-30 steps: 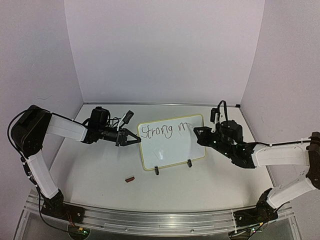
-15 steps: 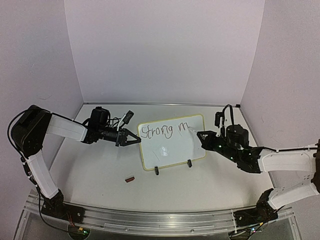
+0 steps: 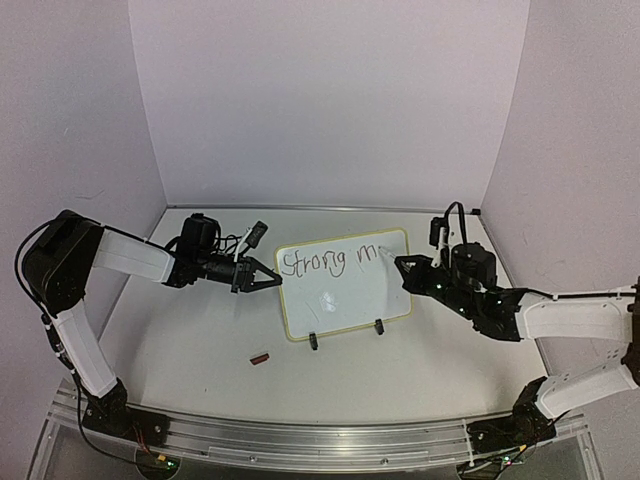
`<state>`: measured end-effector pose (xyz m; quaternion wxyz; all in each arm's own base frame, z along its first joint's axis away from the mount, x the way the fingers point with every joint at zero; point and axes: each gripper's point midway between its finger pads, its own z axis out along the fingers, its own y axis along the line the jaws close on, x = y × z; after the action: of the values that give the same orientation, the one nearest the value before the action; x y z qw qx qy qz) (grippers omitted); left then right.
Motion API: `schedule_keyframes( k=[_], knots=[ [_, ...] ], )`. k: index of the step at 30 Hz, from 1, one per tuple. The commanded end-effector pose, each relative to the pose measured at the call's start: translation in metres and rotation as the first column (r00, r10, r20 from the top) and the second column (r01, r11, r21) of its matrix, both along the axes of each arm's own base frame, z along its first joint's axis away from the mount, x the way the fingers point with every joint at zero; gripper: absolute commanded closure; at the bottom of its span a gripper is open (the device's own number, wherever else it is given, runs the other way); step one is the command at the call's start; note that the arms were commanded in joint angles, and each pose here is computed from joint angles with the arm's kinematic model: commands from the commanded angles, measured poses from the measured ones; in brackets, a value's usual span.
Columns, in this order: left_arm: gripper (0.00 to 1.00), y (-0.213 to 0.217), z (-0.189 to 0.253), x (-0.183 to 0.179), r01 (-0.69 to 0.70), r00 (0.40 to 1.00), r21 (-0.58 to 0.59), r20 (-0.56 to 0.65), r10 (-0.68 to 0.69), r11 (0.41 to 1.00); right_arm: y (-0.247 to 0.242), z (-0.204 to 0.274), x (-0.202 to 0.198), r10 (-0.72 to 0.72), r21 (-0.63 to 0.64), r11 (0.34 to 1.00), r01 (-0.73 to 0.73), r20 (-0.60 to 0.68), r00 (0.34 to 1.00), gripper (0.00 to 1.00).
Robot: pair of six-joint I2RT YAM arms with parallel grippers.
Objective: Write a sentence on the whiteboard
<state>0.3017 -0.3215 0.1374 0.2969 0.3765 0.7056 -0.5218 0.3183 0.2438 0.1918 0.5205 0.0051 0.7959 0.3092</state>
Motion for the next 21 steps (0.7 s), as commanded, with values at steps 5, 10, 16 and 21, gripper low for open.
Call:
schedule_keyframes(
  k=[5, 10, 16, 21],
  knots=[
    [1.00, -0.004, -0.006, -0.004, 0.005, 1.000, 0.040, 0.015, -0.005, 0.999, 0.006, 0.020, 0.012, -0.015, -0.006, 1.000, 0.015, 0.051, 0.999, 1.00],
    [1.00, -0.003, -0.007, -0.004, 0.004, 1.000, 0.042, 0.014, -0.004, 0.999, 0.006, 0.015, 0.015, -0.025, -0.020, 0.999, 0.026, 0.044, 0.999, 1.00],
    [1.00, -0.004, -0.007, -0.003, 0.004, 1.000, 0.043, 0.014, -0.005, 0.999, 0.004, 0.008, 0.017, -0.041, -0.033, 0.999, 0.042, 0.032, 0.999, 1.00],
    [1.00, -0.004, -0.007, -0.004, 0.005, 1.000, 0.043, 0.013, -0.006, 0.999, 0.002, 0.004, 0.015, -0.042, -0.032, 0.999, 0.042, 0.022, 0.999, 1.00]
  ],
)
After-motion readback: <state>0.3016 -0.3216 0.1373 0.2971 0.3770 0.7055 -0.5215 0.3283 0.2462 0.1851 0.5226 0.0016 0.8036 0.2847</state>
